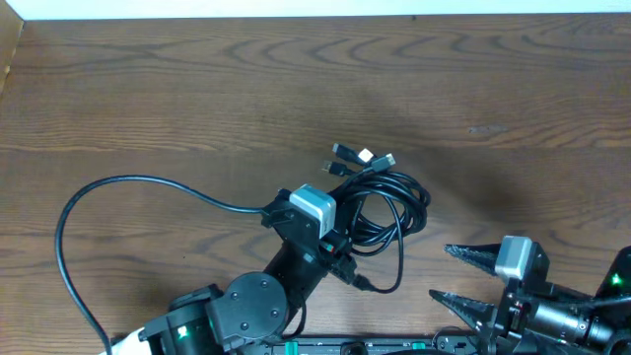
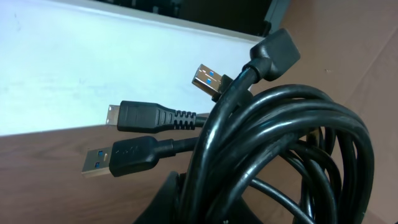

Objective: Untangle cables
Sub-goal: 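Move the open right gripper back toward the cable bundle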

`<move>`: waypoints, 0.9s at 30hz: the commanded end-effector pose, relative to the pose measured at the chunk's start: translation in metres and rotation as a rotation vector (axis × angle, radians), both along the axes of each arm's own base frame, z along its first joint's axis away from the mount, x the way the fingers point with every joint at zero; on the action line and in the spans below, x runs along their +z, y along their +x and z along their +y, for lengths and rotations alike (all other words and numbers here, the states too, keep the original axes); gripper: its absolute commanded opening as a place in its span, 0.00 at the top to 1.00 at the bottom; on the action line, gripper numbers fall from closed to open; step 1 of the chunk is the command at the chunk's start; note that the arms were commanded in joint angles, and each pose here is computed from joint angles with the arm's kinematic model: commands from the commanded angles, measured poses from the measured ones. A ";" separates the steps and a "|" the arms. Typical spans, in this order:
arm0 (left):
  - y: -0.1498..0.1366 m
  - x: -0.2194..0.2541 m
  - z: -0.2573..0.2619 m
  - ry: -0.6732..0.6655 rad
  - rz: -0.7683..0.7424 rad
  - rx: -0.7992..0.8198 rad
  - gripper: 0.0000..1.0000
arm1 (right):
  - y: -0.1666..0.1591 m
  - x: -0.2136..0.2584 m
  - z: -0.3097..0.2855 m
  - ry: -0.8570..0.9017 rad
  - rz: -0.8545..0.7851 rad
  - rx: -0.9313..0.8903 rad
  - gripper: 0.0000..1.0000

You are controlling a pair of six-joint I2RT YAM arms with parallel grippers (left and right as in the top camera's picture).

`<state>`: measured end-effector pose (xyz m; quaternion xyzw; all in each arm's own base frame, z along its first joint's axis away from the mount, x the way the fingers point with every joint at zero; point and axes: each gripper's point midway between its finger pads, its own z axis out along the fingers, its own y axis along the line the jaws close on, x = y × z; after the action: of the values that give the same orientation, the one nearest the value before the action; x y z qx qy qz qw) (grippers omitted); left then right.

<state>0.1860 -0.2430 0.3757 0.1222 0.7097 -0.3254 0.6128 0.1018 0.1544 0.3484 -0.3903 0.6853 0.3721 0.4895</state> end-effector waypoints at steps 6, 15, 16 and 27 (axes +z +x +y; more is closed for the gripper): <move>0.001 0.017 0.006 -0.127 0.049 0.022 0.93 | 0.023 0.015 -0.006 0.043 0.006 -0.105 0.44; -0.005 0.017 -0.005 -0.149 0.066 -0.012 0.93 | 0.004 0.036 0.006 0.100 -0.087 0.048 0.30; -0.007 0.017 -0.007 -0.151 0.065 -0.019 0.93 | 0.005 0.036 0.006 0.097 -0.093 0.049 0.30; -0.031 0.021 -0.026 -0.163 0.068 -0.116 0.93 | 0.035 0.031 -0.010 0.070 -0.044 -0.160 0.42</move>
<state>0.1582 -0.2710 0.3778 0.1174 0.7054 -0.4011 0.5725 0.1288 0.1486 0.3810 -0.3507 0.6732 0.3514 0.5480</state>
